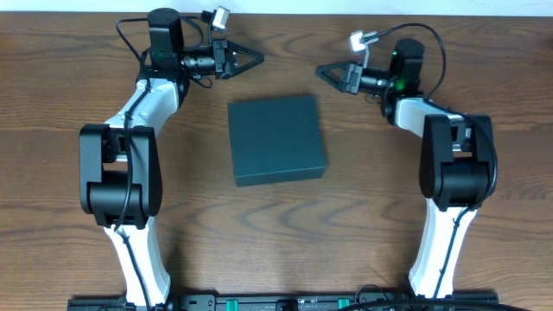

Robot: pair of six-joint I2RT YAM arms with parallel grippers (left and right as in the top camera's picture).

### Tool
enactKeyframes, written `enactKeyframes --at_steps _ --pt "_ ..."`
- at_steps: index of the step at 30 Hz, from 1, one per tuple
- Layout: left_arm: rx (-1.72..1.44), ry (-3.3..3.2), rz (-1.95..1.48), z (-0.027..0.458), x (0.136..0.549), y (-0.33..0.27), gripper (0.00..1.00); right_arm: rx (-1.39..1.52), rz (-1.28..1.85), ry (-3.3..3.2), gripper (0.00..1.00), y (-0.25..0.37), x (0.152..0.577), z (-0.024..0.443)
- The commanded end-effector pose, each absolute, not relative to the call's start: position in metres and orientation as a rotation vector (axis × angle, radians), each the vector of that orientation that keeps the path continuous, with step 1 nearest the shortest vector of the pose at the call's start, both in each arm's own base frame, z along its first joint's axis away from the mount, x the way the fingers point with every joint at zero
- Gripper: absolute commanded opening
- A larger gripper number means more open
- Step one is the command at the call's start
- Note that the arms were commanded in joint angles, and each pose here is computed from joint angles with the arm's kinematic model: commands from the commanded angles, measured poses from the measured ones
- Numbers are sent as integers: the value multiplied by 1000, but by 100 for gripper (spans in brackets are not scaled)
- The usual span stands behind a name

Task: Pack container
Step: 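Let the lid fall shut over the box and pull both grippers back, then move the right gripper over the closed lid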

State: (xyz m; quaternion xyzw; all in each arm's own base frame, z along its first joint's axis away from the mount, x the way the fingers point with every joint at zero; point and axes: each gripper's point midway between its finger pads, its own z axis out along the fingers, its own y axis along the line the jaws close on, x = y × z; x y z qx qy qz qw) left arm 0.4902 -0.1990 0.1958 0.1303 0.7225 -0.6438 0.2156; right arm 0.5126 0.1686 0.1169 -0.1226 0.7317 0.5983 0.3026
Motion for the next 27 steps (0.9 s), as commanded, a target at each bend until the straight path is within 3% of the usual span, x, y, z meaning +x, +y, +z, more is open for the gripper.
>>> enactKeyframes --at_steps 1,5,8,14,20,23,27 --pt "389 1935 -1649 213 506 -183 27 -263 1627 1965 45 162 514 115" --pt "275 1937 -1505 207 530 -157 48 -221 1641 1981 49 161 516 114" --pt "157 1965 -1352 194 551 -131 75 -170 1653 1998 52 161 518 113" --pt "-83 2189 -960 131 565 -73 100 -86 1660 2023 52 160 523 111" --pt "-152 2470 -548 86 530 -27 99 38 1579 2054 70 153 536 100" --pt "-179 2536 -368 92 513 -6 99 113 1498 2080 99 146 545 89" --pt "-211 2520 -237 130 498 10 99 202 1383 2098 99 130 557 77"
